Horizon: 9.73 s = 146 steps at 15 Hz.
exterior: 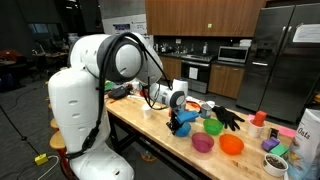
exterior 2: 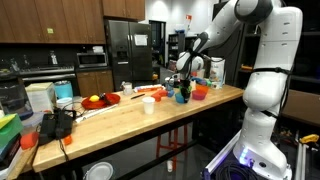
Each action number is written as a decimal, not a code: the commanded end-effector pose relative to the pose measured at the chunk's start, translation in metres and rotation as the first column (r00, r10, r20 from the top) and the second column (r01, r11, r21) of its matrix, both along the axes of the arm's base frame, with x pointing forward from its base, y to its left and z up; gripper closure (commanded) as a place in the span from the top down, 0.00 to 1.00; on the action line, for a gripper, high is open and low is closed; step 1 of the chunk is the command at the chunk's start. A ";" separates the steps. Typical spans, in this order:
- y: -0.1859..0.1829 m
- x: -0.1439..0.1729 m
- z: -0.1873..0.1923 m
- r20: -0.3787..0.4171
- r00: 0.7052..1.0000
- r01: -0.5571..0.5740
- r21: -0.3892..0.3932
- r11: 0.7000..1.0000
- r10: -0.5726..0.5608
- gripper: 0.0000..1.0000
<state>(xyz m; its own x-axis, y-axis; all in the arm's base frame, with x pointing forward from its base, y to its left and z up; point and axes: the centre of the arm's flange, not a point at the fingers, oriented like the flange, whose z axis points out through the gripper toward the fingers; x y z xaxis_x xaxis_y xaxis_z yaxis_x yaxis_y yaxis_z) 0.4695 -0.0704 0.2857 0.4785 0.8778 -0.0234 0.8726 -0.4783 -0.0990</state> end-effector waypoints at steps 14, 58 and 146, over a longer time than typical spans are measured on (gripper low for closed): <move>-0.043 0.040 0.067 0.084 0.958 0.288 -0.328 0.900 -0.276 0.01; -0.095 0.004 0.072 0.012 0.487 0.854 -0.216 0.473 -0.874 0.01; -0.224 -0.015 0.144 0.204 0.283 0.843 -0.520 0.141 -0.937 0.01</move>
